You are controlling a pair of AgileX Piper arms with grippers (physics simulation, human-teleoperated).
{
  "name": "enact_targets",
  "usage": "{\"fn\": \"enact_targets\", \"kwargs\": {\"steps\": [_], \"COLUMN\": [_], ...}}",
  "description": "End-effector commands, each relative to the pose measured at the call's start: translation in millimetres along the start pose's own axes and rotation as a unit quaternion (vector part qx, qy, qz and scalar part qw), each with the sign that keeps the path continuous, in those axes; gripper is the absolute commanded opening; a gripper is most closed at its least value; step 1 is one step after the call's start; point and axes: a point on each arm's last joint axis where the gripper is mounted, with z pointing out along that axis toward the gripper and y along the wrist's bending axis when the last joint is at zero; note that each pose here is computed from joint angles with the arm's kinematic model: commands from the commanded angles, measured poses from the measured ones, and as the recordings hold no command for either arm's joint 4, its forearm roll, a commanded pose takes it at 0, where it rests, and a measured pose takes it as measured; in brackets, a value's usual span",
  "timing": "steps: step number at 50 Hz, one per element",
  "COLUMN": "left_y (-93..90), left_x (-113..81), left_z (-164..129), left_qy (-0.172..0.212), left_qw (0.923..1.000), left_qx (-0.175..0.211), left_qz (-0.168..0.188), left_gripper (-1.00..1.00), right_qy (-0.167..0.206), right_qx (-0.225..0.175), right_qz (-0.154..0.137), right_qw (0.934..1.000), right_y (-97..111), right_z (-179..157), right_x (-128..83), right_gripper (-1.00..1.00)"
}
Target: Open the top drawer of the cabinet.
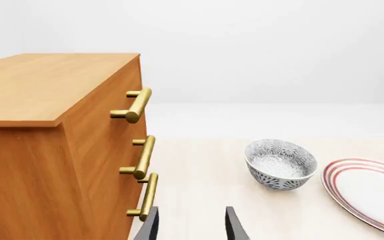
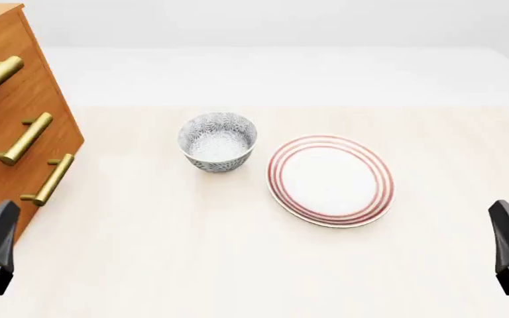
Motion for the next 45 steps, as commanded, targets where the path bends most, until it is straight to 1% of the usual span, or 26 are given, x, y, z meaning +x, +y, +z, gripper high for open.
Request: {"fn": "enact_targets", "kwargs": {"steps": [1, 9, 13, 16, 17, 20, 21, 22, 24, 25, 26, 27, 30, 32, 34, 39, 41, 42, 43, 45], "left_y": [-0.1, 0.1, 0.4, 0.6, 0.9, 0.8, 0.8, 0.3, 0.7, -0.6, 0.8, 0.3, 1.0, 0.9, 1.3, 1.5, 2.1, 1.7, 1.8, 1.8], "left_x": [-0.5, -0.7, -3.2, -4.1, -5.0, -7.7, -9.4, -12.6, -18.6, -20.6, -22.0, -24.6, -27.8, -31.7, -34.9, -46.3, -51.0, -52.7, -58.5, -59.3], "left_z": [2, 1, -1, -1, 0, 1, 3, 2, 0, -1, 0, -1, 3, 2, 3, 1, -4, -3, -2, 1], "left_qy": [0.004, 0.003, -0.003, -0.001, 0.003, 0.005, 0.008, 0.005, 0.001, -0.003, 0.001, 0.001, 0.009, 0.009, 0.012, 0.012, 0.005, 0.009, 0.008, 0.013], "left_qw": [1.0, 1.0, 1.0, 1.0, 0.9999, 0.9999, 0.9998, 0.9997, 0.9993, 0.9989, 0.9987, 0.998, 0.9958, 0.9954, 0.9935, 0.9917, 0.9898, 0.9892, 0.988, 0.9854], "left_qx": [0.001, 0.0, -0.004, -0.005, -0.008, -0.007, -0.007, -0.003, -0.006, 0.005, -0.007, -0.003, -0.008, -0.007, -0.01, -0.012, -0.02, -0.015, -0.016, -0.014], "left_qz": [0.002, 0.001, -0.006, 0.003, 0.011, 0.009, 0.018, 0.024, 0.038, 0.048, 0.051, 0.064, 0.09, 0.095, 0.112, 0.128, 0.141, 0.146, 0.153, 0.169], "left_gripper": [1.0, 1.0, 1.0, 1.0, 1.0, 1.0, 1.0, 1.0, 1.0, 1.0, 1.0, 1.0, 1.0, 1.0, 1.0, 1.0, 1.0, 1.0, 1.0, 1.0], "right_qy": [0.001, 0.0, 0.0, 0.0, 0.0, 0.0, 0.0, 0.0, 0.0, 0.0, 0.0, 0.0, 0.0, 0.0, 0.0, 0.0, 0.0, 0.0, 0.0, 0.0], "right_qx": [0.0, 0.0, 0.0, 0.0, 0.0, 0.0, 0.0, 0.0, 0.0, 0.0, 0.0, 0.0, 0.0, 0.0, 0.0, 0.0, 0.0, 0.0, 0.0, 0.0], "right_qz": [0.002, -0.001, -0.001, -0.001, -0.001, -0.001, -0.001, -0.001, -0.001, -0.001, -0.001, -0.001, -0.001, -0.001, -0.001, -0.001, -0.001, -0.001, -0.001, -0.001], "right_qw": [1.0, 1.0, 1.0, 1.0, 1.0, 1.0, 1.0, 1.0, 1.0, 1.0, 1.0, 1.0, 1.0, 1.0, 1.0, 1.0, 1.0, 1.0, 1.0, 1.0], "right_y": [0, 0, 0, 0, 0, 0, 0, 0, 0, 0, 0, 0, 0, 0, 0, 0, 0, 0, 0, 0], "right_z": [0, 0, 0, 0, 0, 0, 0, 0, 0, 0, 0, 0, 0, 0, 0, 0, 0, 0, 0, 0], "right_x": [-1, -1, -1, -1, -1, -1, -1, -1, -1, -1, -1, -1, -1, -1, -1, -1, -1, -1, -1, -1], "right_gripper": [1.0, 1.0, 1.0, 1.0, 1.0, 1.0, 1.0, 1.0, 1.0, 1.0, 1.0, 1.0, 1.0, 1.0, 1.0, 1.0, 1.0, 1.0, 1.0, 1.0]}}
